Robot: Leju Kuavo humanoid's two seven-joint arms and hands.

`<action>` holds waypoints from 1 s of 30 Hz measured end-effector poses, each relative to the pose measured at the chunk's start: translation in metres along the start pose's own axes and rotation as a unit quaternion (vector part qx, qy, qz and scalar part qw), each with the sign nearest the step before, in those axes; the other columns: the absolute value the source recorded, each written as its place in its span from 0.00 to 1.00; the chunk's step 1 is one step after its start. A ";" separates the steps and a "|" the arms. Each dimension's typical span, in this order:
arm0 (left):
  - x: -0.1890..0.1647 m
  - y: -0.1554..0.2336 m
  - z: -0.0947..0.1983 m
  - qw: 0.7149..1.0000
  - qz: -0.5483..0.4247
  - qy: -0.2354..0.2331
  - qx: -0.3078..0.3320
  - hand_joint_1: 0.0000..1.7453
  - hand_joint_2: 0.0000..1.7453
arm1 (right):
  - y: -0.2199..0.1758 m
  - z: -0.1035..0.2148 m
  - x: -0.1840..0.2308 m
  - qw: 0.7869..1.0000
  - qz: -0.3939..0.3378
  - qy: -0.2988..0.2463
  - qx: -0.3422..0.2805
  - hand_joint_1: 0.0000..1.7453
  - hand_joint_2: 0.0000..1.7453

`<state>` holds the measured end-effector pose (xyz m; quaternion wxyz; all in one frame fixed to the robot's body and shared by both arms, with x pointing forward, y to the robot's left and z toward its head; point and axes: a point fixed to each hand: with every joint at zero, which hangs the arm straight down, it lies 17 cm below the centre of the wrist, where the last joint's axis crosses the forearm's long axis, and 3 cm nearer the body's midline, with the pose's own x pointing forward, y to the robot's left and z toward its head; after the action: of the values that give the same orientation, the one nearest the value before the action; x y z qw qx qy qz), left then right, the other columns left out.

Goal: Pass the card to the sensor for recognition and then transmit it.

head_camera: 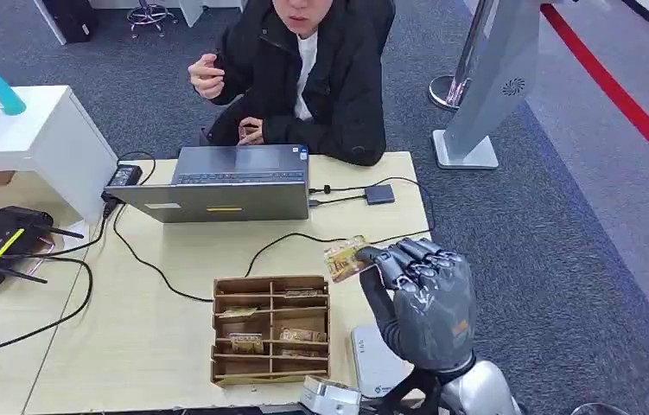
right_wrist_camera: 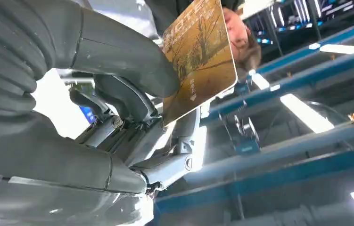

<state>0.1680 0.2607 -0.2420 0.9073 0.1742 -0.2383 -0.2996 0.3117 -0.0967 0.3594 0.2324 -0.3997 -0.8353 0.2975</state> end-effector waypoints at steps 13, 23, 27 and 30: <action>0.030 0.004 -0.005 0.999 -0.041 -0.030 -0.003 0.00 0.00 | 0.034 -0.040 -0.032 0.999 0.043 0.009 0.030 1.00 1.00; 0.041 0.001 -0.007 0.997 -0.060 -0.042 -0.010 0.00 0.00 | 0.069 -0.055 -0.036 0.997 0.042 0.014 0.067 1.00 1.00; 0.042 -0.001 -0.007 0.997 -0.064 -0.043 -0.012 0.00 0.00 | 0.076 -0.058 -0.037 0.997 0.032 0.020 0.073 0.97 1.00; 0.041 -0.001 -0.007 0.997 -0.067 -0.042 -0.013 0.00 0.00 | 0.078 -0.059 -0.036 0.997 0.027 0.020 0.074 0.59 1.00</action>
<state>0.1999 0.2355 -0.2353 0.8768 0.1655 -0.2598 -0.3693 0.4105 -0.0684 0.3431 0.2703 -0.4095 -0.7952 0.3562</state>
